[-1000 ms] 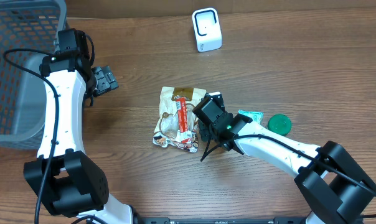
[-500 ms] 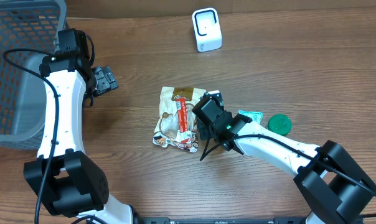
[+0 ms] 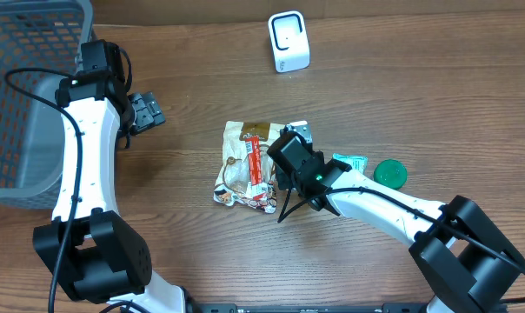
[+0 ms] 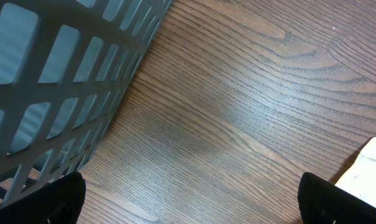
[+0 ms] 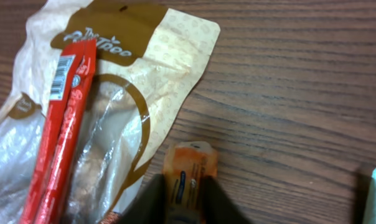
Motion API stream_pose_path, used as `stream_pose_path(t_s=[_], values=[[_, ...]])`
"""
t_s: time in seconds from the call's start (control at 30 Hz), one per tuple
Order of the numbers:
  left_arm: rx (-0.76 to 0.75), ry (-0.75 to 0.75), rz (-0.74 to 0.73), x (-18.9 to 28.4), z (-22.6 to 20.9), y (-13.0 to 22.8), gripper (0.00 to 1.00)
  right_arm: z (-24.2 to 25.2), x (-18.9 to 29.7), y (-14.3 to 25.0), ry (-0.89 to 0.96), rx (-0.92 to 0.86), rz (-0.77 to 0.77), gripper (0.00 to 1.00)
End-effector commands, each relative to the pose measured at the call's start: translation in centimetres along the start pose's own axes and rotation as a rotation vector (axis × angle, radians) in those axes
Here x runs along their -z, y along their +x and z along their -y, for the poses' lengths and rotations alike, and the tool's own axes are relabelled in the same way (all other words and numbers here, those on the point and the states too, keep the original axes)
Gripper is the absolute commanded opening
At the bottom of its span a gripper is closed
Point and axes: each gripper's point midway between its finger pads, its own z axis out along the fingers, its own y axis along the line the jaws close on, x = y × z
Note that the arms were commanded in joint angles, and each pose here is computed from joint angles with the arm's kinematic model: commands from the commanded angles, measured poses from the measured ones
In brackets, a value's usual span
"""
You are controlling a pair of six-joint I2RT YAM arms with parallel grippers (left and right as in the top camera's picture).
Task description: Scan the item barcode
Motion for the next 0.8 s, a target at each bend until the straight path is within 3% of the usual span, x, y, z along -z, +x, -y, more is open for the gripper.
stream_pose_path(t_s=[0.0,0.03,0.07,0.1,0.27,0.4,0.63,0.7,0.77], values=[[-0.011,0.019,0.037,1.3,0.1,-0.6,1.0,-0.4,-0.2,-0.9,0.0,0.002,0.028,0.22],[-0.011,0.019,0.037,1.3,0.1,-0.6,1.0,-0.6,-0.1,-1.1,-0.006,0.009,0.037,0.45],[-0.011,0.019,0.037,1.3,0.1,-0.6,1.0,-0.7,-0.1,-1.4,-0.01,0.021,0.045,0.57],[-0.011,0.019,0.037,1.3,0.1,-0.6,1.0,-0.9,0.0,-1.7,-0.014,0.026,0.053,0.59],[-0.011,0.019,0.037,1.3,0.1,-0.6,1.0,-1.3,0.9,-2.4,-0.018,0.037,0.033,0.6],[-0.011,0.019,0.037,1.3,0.1,-0.6,1.0,-0.7,0.8,-0.2,0.003,-0.041,-0.062,0.61],[-0.011,0.019,0.037,1.3,0.1,-0.6,1.0,-0.5,-0.7,2.4,0.011,-0.03,-0.158,0.63],[-0.011,0.019,0.037,1.3,0.1,-0.6,1.0,-0.9,-1.0,2.8,-0.01,-0.031,-0.175,0.52],[-0.011,0.019,0.037,1.3,0.1,-0.6,1.0,-0.7,-1.1,3.0,-0.003,-0.029,-0.186,0.47]])
